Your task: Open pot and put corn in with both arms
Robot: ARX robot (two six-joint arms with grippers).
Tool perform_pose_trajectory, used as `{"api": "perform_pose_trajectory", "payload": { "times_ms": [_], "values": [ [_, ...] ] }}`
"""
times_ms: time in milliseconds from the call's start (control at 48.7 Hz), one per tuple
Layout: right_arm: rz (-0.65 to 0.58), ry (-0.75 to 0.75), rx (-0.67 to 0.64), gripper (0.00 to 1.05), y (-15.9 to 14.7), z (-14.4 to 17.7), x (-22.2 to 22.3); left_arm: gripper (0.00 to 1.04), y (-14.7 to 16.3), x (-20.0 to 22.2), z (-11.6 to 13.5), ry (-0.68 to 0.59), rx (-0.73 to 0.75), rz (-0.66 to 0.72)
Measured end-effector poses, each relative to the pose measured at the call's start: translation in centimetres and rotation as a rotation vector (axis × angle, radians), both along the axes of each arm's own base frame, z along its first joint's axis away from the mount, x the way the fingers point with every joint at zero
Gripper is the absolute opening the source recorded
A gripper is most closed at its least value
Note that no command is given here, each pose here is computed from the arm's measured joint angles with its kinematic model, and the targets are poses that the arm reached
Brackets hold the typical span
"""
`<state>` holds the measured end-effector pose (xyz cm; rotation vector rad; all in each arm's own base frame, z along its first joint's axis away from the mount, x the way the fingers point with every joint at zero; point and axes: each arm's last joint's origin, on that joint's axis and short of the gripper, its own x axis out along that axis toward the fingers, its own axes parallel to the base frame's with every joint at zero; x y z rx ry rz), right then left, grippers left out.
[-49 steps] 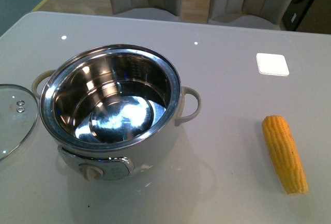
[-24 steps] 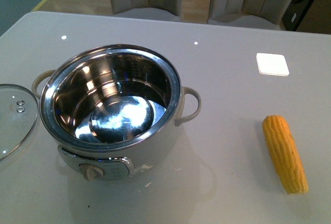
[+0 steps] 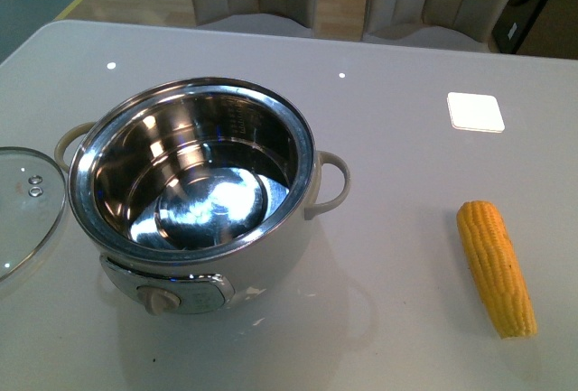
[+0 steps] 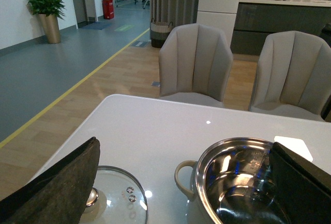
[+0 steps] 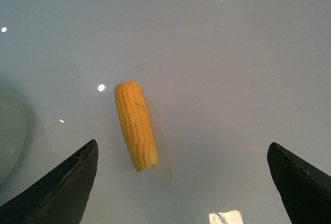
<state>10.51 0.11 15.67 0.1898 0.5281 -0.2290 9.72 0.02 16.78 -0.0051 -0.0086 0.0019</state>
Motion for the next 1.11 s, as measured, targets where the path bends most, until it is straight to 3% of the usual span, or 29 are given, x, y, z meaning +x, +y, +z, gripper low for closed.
{"api": "perform_pose_trajectory", "payload": {
  "times_ms": [164, 329, 596, 945, 1110],
  "values": [
    [0.032, 0.088, -0.020, 0.96, 0.9, -0.3, 3.3, 0.98, 0.0, 0.0, 0.0, 0.000, 0.000, 0.000],
    [0.092, 0.143, -0.062, 0.96, 1.4, -0.9, 9.9, 0.98, 0.0, 0.0, 0.0, 0.000, 0.000, 0.000],
    [0.257, 0.434, -0.109, 0.96, 1.7, -6.6, 17.9, 0.98, 0.0, 0.0, 0.0, 0.000, 0.000, 0.000],
    [0.340, 0.524, -0.219, 0.96, 0.9, -10.2, 21.8, 0.98, 0.0, 0.0, 0.0, 0.000, 0.000, 0.000],
    [0.433, 0.561, -0.177, 0.96, 1.3, -12.9, 21.3, 0.98, 0.0, 0.0, 0.0, 0.000, 0.000, 0.000]
  ]
}}
